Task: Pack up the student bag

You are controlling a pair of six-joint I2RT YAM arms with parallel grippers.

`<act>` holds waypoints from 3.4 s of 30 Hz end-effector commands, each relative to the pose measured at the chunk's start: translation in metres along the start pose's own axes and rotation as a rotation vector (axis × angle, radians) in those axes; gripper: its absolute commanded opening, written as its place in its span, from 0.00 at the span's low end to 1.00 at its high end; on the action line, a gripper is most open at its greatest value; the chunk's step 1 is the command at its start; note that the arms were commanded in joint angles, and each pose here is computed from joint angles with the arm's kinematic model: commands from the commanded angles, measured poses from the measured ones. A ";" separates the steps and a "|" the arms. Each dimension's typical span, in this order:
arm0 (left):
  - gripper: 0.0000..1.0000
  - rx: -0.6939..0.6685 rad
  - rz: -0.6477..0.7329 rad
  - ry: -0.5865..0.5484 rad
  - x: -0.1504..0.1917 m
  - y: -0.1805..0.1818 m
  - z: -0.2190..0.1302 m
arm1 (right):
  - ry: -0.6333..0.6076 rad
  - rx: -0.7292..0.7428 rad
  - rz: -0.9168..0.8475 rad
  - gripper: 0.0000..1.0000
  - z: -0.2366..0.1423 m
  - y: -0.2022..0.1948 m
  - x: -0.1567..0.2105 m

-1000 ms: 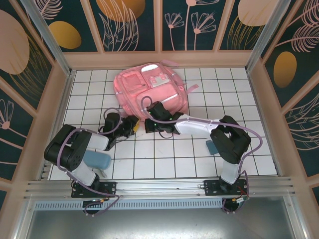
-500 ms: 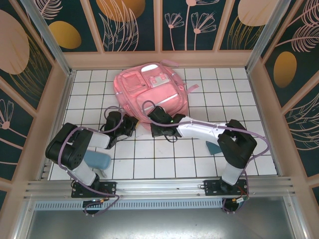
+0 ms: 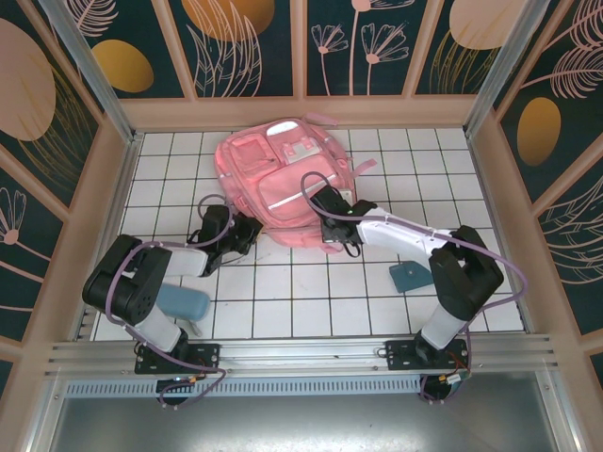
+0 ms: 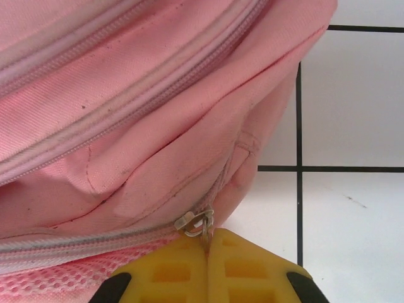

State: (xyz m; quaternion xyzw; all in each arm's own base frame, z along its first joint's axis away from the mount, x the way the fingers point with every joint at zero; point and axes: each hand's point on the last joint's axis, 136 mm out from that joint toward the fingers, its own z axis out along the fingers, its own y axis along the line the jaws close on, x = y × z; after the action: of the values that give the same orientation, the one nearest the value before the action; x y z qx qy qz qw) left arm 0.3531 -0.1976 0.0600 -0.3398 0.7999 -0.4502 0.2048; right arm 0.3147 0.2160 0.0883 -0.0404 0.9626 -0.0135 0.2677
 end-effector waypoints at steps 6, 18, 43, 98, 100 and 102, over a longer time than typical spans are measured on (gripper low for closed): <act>0.08 -0.025 0.108 -0.154 -0.051 -0.030 -0.005 | 0.038 -0.242 -0.117 0.00 -0.041 0.062 0.019; 0.60 -0.083 0.008 -0.205 -0.037 0.011 -0.064 | 0.014 -0.669 -0.135 0.00 -0.062 0.215 -0.002; 0.39 0.018 -0.170 -0.038 0.002 -0.001 -0.050 | 0.019 -0.689 -0.235 0.00 -0.069 0.228 0.016; 0.00 -0.055 0.021 -0.141 -0.002 0.006 -0.090 | -0.260 -0.120 0.026 0.00 0.057 -0.070 -0.117; 0.00 -0.057 0.027 -0.131 0.000 0.008 -0.090 | -0.257 -0.093 0.044 0.00 0.062 -0.076 -0.121; 0.00 -0.049 0.040 -0.120 0.002 0.007 -0.089 | -0.243 -0.087 0.051 0.00 0.064 -0.075 -0.121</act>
State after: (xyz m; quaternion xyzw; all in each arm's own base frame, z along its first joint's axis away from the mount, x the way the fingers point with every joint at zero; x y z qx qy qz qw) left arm 0.2970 -0.1558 0.1063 -0.3580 0.7951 -0.4266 0.2401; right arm 0.4241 0.1836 0.0787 -0.0716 0.9351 0.0902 0.3352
